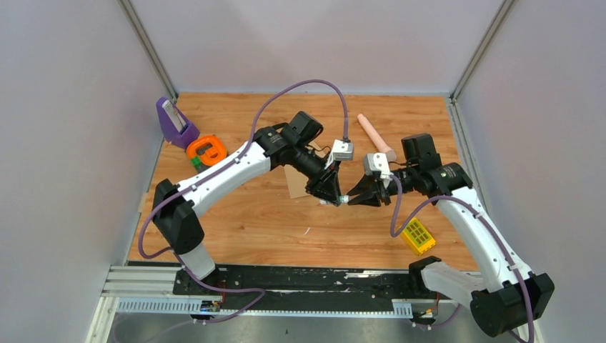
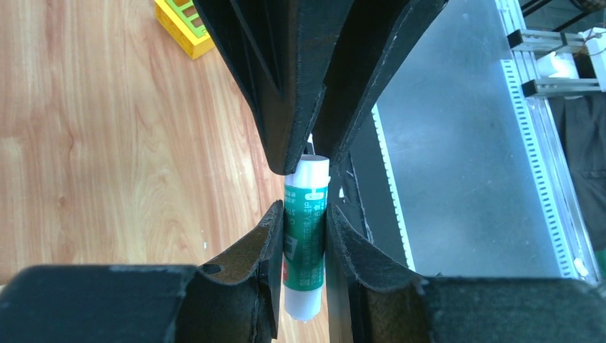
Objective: Place the letter into the envelope and seal it
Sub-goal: Unscrew the solid glue.
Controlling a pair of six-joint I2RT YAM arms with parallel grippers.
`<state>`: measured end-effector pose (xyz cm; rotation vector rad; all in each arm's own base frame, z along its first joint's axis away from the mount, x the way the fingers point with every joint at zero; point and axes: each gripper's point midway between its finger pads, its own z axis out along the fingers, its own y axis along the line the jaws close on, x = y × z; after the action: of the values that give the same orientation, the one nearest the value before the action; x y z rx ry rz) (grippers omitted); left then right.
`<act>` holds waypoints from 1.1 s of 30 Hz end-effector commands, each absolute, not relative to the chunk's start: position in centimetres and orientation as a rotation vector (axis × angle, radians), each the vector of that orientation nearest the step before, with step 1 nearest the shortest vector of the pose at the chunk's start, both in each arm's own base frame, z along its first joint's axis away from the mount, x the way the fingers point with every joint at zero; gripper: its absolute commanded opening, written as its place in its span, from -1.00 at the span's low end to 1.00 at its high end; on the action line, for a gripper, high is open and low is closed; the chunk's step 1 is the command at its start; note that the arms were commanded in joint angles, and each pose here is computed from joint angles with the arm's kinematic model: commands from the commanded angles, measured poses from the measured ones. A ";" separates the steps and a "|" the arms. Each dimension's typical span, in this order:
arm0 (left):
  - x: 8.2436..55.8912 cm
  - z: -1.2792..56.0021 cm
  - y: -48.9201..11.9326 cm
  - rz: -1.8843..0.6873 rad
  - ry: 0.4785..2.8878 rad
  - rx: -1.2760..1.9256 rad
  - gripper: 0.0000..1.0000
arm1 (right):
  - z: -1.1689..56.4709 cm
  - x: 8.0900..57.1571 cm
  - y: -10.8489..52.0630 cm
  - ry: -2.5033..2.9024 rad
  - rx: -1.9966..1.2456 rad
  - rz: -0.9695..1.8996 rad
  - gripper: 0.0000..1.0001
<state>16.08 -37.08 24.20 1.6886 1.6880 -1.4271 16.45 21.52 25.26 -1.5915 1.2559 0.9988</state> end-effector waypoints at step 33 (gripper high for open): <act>16.3 27.8 -36.4 -1.317 1.532 1.690 -1.00 | 26.5 15.1 20.4 1.381 -1.328 1.204 0.91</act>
<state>17.66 -36.20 25.24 1.6878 1.6589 -1.2169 14.50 20.60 27.01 -1.1467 1.6338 1.4280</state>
